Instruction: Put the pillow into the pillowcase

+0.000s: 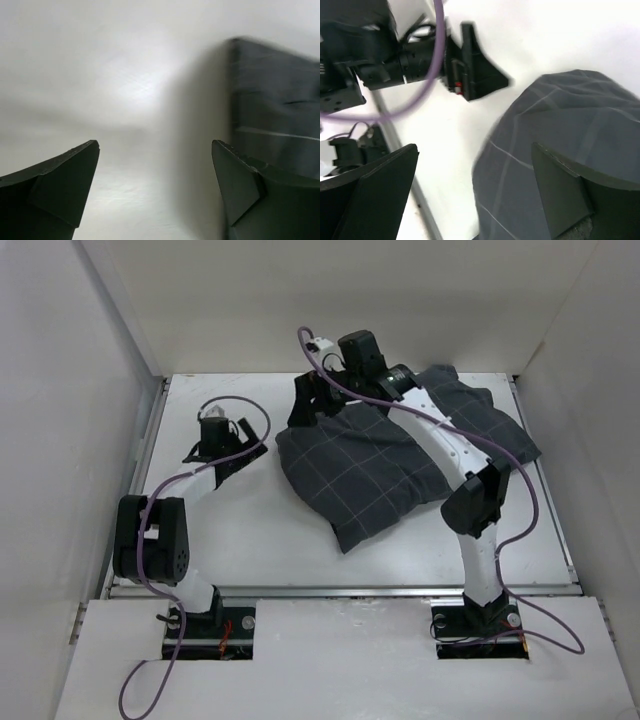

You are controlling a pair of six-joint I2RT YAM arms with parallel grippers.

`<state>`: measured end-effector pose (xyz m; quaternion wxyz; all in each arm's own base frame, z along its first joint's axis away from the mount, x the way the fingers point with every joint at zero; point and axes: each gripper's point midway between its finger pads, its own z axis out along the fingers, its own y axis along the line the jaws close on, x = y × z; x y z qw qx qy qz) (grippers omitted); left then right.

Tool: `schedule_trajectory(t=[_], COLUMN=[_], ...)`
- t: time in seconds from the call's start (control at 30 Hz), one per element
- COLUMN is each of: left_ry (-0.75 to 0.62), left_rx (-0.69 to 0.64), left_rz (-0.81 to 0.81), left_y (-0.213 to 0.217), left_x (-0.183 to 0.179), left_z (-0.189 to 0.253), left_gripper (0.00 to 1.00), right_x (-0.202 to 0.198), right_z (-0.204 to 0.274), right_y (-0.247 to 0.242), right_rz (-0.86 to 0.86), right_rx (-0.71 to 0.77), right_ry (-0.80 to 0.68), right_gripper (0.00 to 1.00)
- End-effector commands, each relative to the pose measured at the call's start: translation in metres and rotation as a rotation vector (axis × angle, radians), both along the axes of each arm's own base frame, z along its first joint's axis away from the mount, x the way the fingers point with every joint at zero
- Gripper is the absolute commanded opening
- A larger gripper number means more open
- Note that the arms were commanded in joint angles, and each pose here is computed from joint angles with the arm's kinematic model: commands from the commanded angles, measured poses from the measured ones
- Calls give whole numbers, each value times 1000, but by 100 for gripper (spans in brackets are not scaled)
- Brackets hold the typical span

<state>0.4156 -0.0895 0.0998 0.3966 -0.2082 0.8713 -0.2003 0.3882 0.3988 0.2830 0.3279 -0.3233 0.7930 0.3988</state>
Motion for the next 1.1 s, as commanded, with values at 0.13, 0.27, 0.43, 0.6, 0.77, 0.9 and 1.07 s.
schedule_trajectory(t=[0.13, 0.27, 0.43, 0.6, 0.77, 0.9, 1.07], left_ry=[172, 97, -120, -111, -93, -81, -55], left_rx=[69, -37, -141, -154, -204, -255, -190], left_rz=[117, 25, -180, -370, -565, -645, -622], left_y=[30, 8, -39, -97, -161, -189, -190], left_x=[-47, -58, -42, -34, -57, -66, -33], left_z=[-33, -26, 29, 32, 20, 14, -1], left_gripper=[50, 42, 90, 100, 100, 63, 0], right_x=[-6, -3, -6, -1, 16, 22, 21], right_z=[42, 0, -61, -41, -39, -52, -54], right_y=[-43, -59, -99, -136, -215, -275, -315], right_rz=[-60, -172, -310, -527, -761, -926, -1066], right_rx=[-45, -255, -455, -350, -203, -214, -254], right_ry=[-177, -219, -163, -159, -55, -12, -10], right_gripper=[100, 100, 100, 100, 100, 100, 100])
